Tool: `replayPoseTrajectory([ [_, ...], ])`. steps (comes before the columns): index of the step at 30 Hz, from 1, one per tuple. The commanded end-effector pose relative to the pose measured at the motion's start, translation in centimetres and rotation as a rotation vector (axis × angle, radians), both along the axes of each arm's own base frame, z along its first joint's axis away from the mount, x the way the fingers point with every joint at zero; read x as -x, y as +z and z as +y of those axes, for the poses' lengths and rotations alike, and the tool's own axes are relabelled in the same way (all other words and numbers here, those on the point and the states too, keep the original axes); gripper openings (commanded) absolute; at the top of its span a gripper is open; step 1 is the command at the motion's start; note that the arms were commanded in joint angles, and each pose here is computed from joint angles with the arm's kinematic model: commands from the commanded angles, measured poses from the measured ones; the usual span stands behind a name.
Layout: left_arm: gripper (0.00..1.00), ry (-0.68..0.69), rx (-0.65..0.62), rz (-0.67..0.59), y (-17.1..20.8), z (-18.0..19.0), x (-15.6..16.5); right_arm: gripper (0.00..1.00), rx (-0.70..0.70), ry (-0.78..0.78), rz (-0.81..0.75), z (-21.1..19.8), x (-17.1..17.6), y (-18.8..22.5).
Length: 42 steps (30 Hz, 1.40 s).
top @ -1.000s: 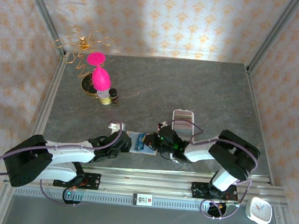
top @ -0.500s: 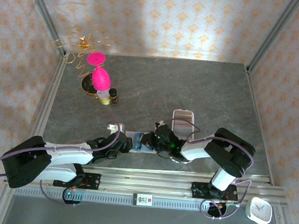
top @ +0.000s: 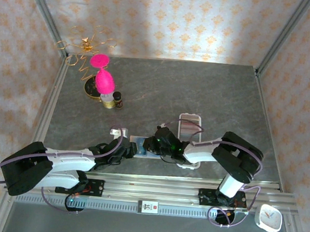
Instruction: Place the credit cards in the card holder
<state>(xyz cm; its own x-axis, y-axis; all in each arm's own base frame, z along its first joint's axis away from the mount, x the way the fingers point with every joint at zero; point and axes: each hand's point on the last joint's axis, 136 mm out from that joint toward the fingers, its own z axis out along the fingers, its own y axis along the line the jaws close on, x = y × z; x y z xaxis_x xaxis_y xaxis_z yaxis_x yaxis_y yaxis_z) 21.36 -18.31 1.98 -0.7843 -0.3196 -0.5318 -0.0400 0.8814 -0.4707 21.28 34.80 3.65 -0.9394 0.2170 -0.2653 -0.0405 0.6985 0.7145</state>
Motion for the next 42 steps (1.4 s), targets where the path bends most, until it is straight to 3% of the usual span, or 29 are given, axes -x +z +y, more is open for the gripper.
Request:
replayPoseTrajectory([
  [1,0.35,-0.03,-0.019,0.099,-2.2,0.7,2.1,0.27,0.121,-0.024,-0.058,-1.9,-0.6,0.3],
  [5,0.34,-0.03,-0.013,0.094,-2.1,0.6,2.0,0.27,0.148,-0.024,-0.054,-2.5,-0.4,-0.1],
  [10,0.34,-0.032,-0.01,0.095,-2.0,0.5,2.1,0.1,0.16,-0.014,-0.04,-2.1,-0.3,-0.8],
  [17,0.34,-0.035,-0.008,0.1,-2.2,0.5,2.2,0.0,0.196,0.026,-0.04,-0.7,0.0,-1.7],
  [31,0.38,-0.038,0.01,0.092,-2.0,0.4,2.2,0.0,0.132,0.083,-0.067,2.5,0.3,-0.7],
  [36,0.37,-0.028,-0.009,0.094,-2.3,0.7,2.2,0.0,0.151,0.04,-0.114,1.4,-0.4,0.8],
  [42,0.32,-0.016,-0.057,0.108,-2.9,1.2,2.1,0.14,0.207,-0.027,-0.148,-1.4,-0.6,1.7],
])
